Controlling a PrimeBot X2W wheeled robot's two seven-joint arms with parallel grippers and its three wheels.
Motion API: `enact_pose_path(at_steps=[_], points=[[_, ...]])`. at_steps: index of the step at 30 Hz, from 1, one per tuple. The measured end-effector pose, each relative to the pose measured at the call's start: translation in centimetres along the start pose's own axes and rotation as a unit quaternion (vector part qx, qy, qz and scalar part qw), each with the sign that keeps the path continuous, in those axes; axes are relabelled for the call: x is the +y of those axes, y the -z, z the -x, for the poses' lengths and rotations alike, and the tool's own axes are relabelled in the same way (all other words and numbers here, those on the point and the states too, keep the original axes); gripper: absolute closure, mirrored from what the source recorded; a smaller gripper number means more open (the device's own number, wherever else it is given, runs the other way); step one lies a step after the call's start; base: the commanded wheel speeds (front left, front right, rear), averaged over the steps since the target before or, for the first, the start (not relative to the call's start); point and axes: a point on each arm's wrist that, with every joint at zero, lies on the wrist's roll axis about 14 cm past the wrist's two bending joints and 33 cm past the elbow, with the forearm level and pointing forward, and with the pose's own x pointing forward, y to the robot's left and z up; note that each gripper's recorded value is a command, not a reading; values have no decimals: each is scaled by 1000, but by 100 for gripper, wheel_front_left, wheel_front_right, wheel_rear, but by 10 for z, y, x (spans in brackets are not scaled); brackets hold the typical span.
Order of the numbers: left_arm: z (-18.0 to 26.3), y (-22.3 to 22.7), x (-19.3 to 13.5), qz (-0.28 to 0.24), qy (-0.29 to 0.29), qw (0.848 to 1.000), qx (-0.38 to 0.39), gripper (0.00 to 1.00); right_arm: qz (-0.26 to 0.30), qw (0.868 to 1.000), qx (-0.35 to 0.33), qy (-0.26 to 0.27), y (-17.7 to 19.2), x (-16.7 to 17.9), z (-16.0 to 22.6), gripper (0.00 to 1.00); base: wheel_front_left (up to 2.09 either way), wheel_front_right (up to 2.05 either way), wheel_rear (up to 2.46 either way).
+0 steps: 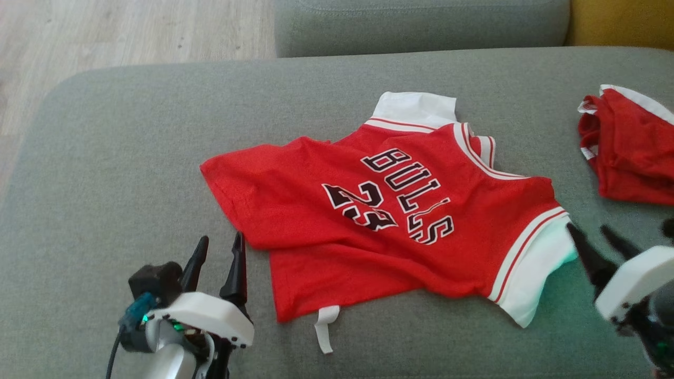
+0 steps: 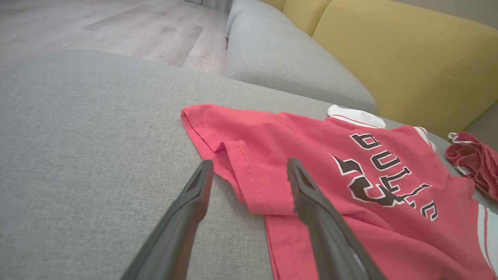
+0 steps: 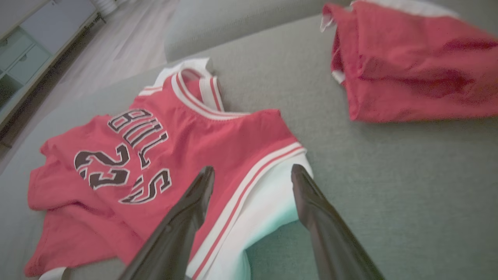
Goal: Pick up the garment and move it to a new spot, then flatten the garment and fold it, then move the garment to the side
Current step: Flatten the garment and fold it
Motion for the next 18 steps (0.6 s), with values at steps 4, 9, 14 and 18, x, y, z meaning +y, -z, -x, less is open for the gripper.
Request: enact_pose_path(at_steps=[4,9,14,18], points=[[1,-2,-2,-1,4,1000,-2,0,15,999,-31,31,-17,-13,10,0,0,0,0],[1,1,-5,-1,8,1000,4,0,36,996,36,67,12,-29,11,0,0,0,0],[-1,7,-5,0,8,1000,14,0,40,990,99,94,36,-45,4,0,0,0,0],[-2,10,-1,1,3,1000,19,0,49,987,120,99,37,-47,-13,0,0,0,0]])
